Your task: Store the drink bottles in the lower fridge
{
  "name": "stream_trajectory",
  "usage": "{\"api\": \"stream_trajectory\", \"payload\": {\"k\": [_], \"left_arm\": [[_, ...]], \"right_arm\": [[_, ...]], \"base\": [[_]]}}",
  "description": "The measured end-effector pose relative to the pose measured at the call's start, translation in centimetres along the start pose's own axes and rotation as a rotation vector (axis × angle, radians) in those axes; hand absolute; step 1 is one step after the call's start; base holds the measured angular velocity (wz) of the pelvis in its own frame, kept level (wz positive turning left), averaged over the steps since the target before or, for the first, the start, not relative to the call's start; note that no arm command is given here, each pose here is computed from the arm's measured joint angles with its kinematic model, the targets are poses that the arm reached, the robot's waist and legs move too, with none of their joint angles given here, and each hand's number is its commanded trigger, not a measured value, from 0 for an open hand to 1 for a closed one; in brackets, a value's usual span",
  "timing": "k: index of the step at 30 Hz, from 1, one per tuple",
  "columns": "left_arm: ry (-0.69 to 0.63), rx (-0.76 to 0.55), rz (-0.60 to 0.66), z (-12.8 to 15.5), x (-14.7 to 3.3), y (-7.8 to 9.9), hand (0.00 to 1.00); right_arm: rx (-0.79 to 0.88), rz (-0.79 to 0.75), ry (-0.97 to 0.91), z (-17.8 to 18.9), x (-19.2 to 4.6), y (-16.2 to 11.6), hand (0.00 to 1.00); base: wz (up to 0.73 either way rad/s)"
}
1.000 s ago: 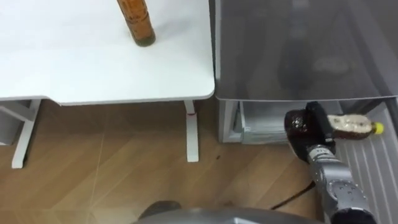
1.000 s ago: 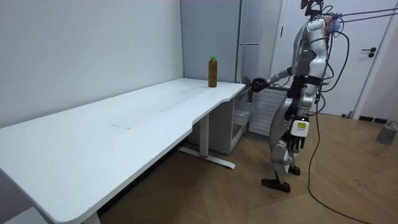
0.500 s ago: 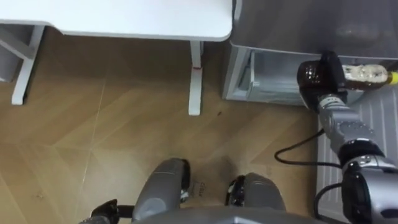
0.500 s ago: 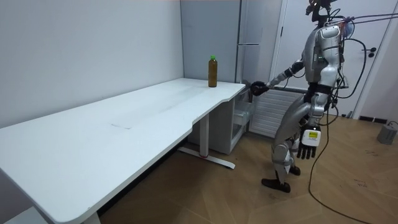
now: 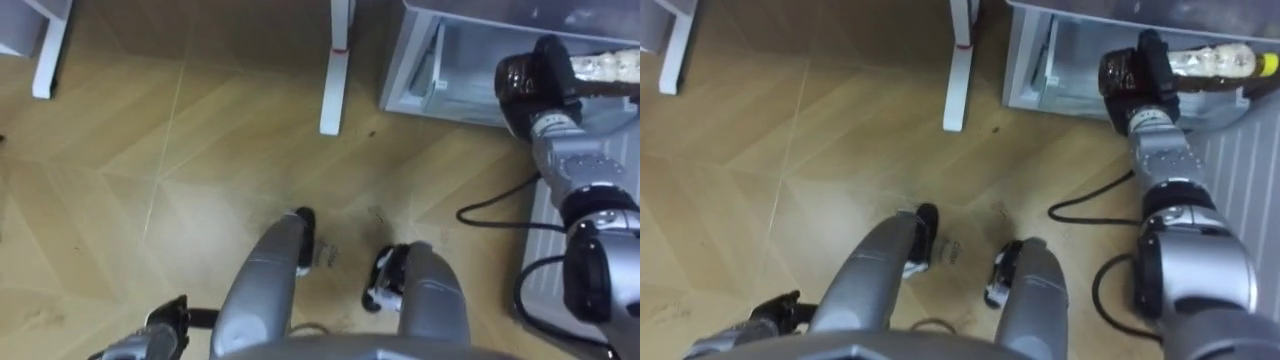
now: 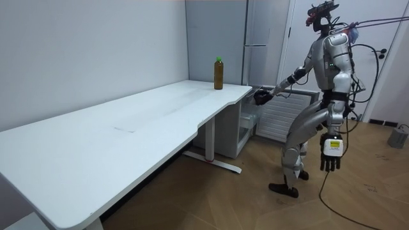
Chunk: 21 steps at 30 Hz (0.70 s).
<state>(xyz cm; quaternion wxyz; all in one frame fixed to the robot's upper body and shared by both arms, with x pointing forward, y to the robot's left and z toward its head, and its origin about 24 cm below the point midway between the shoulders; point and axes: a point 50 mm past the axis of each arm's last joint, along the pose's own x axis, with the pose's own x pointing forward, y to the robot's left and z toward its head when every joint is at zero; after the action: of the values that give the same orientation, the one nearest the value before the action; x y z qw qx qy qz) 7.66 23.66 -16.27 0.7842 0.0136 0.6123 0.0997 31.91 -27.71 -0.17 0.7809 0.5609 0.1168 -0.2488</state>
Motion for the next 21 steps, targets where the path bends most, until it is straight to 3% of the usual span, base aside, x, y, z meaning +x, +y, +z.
{"api": "stream_trajectory", "payload": {"k": [7, 16, 17, 18, 19, 21], "left_arm": [[0.0, -0.006, -0.001, 0.1, 0.0, 0.1, 0.0], [-0.02, -0.056, 0.016, 0.3, 0.0, 0.5, 0.0], [-0.021, -0.057, 0.017, 0.4, 0.0, 0.5, 0.0], [-0.021, -0.059, 0.021, 0.4, 0.0, 0.5, 0.0], [-0.021, -0.069, 0.027, 0.4, 0.0, 0.6, 0.0], [-0.019, -0.084, 0.035, 0.3, 0.0, 0.7, 0.0]], "right_arm": [[-0.019, 0.027, 0.053, -0.5, 0.6, 3.3, 1.0], [-0.029, -0.002, 0.022, 1.0, 0.7, 4.9, 1.0], [-0.028, -0.003, 0.021, 1.0, 0.7, 5.0, 0.86], [-0.029, -0.003, 0.021, 1.0, 0.7, 5.0, 0.53], [-0.032, -0.008, 0.02, 1.1, 0.7, 5.1, 0.0], [-0.039, -0.023, 0.017, 1.1, 0.7, 5.5, 0.0]], "base": [[0.13], [0.02], [-0.09], [-0.1], [-0.09], [0.0]]}}
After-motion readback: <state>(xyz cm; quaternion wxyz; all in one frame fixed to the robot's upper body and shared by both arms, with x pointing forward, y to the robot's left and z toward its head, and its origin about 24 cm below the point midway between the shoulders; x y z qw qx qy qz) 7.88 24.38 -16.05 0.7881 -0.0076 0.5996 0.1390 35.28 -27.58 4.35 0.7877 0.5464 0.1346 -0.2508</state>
